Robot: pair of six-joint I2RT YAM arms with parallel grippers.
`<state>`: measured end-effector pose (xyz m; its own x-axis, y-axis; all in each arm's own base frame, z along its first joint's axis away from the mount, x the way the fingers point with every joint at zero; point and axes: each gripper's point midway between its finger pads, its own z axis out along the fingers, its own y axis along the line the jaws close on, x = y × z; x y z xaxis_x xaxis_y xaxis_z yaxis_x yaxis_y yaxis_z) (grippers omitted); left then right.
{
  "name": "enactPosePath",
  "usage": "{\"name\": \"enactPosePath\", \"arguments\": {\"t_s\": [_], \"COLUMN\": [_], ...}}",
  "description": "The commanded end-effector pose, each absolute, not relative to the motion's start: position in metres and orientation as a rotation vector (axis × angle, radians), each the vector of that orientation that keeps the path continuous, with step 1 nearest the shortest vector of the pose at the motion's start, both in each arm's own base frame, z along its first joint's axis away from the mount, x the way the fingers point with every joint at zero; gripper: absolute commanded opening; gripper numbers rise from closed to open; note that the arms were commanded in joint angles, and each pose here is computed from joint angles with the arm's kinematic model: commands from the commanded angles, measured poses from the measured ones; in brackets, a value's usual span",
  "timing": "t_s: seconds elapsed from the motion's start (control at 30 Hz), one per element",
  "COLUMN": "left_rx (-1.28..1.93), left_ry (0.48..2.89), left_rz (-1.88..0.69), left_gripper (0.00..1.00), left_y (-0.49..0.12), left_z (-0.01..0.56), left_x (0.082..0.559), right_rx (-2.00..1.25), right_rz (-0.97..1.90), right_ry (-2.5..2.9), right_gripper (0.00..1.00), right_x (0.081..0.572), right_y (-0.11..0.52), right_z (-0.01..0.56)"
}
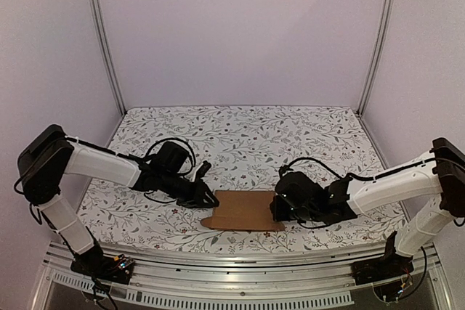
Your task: Fold the paper box
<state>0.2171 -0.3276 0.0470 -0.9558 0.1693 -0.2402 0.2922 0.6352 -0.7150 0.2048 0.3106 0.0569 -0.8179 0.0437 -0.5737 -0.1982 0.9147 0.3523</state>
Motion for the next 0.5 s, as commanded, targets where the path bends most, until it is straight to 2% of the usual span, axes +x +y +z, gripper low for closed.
{"name": "enactPosePath", "arguments": {"t_s": [0.0, 0.2, 0.43, 0.47], "left_rx": [0.403, 0.342, 0.23, 0.22], "left_ry": [2.672, 2.659, 2.621, 2.616], "left_rz": [-1.159, -1.091, -1.044, -1.043], "left_gripper": [0.2, 0.29, 0.49, 0.55], "left_y": [-0.307, -0.281, -0.25, -0.248], "left_z": [0.059, 0.068, 0.079, 0.081], "left_x": [0.229, 0.24, 0.242, 0.241], "right_rx": [-0.247, -0.275, -0.299, -0.301], "right_rz": [0.561, 0.573, 0.611, 0.615], "right_ry": [2.496, 2.486, 2.477, 2.478], "right_gripper": [0.02, 0.0, 0.0, 0.0], "right_x": [0.206, 0.223, 0.233, 0.233], "right_y": [0.342, 0.363, 0.377, 0.378], "right_z": [0.054, 0.055, 0.055, 0.054]}}
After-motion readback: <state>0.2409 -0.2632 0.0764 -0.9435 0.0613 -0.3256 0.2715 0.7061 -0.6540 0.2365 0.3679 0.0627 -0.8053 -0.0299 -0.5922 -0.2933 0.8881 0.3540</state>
